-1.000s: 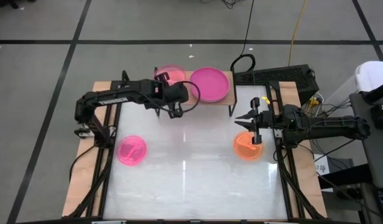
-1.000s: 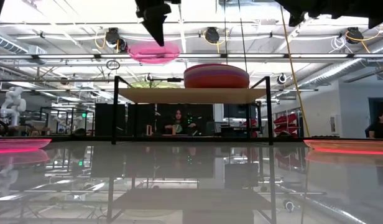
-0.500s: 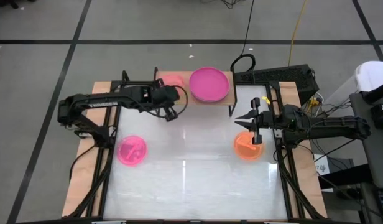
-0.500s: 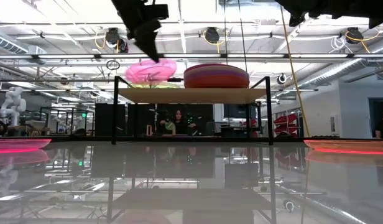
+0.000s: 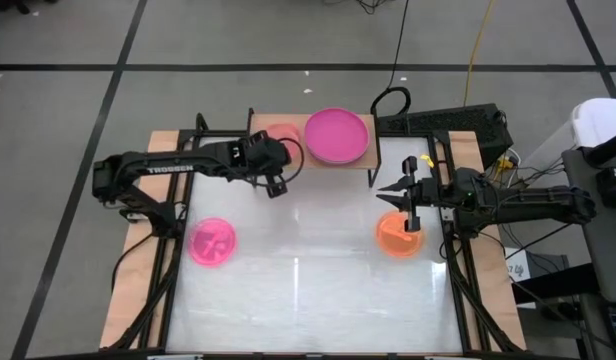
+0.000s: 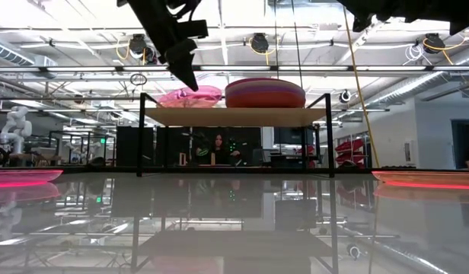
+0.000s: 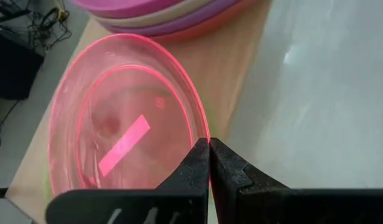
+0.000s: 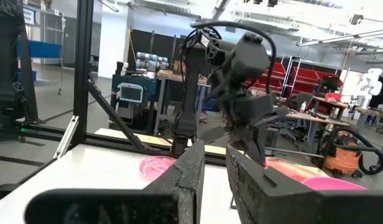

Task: Place and stack plates onto a shelf
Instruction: Stack the pink transparent plate on top of the green transparent plate on the shelf

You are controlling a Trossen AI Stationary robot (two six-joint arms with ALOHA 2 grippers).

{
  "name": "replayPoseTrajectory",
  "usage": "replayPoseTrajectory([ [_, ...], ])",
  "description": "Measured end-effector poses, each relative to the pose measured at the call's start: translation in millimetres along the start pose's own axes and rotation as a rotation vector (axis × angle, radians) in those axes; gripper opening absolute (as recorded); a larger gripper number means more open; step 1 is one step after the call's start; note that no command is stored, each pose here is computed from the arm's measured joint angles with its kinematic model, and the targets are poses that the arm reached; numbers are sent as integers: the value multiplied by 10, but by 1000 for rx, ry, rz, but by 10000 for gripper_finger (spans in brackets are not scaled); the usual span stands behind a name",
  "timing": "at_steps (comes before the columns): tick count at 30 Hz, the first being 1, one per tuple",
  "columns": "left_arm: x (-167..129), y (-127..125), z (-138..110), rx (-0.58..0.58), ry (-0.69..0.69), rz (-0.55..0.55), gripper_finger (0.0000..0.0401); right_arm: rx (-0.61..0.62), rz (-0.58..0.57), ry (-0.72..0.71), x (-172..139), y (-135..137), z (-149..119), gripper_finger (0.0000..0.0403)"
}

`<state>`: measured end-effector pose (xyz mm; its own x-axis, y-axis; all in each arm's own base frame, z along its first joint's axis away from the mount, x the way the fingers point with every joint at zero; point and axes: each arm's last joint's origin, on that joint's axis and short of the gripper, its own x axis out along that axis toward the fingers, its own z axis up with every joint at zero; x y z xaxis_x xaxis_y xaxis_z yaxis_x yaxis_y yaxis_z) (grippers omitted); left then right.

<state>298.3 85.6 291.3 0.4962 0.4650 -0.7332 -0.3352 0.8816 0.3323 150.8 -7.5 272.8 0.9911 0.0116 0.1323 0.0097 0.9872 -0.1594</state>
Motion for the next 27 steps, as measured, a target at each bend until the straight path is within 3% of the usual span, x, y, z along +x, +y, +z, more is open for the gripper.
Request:
replayPoseTrajectory([
  [18, 360, 185, -35, -28, 55, -27, 3, 4, -17, 6, 1, -4, -4, 50],
  [27, 327, 147, -10, -27, 45, -38, 28, 2, -27, 14, 2, -7, -11, 50],
])
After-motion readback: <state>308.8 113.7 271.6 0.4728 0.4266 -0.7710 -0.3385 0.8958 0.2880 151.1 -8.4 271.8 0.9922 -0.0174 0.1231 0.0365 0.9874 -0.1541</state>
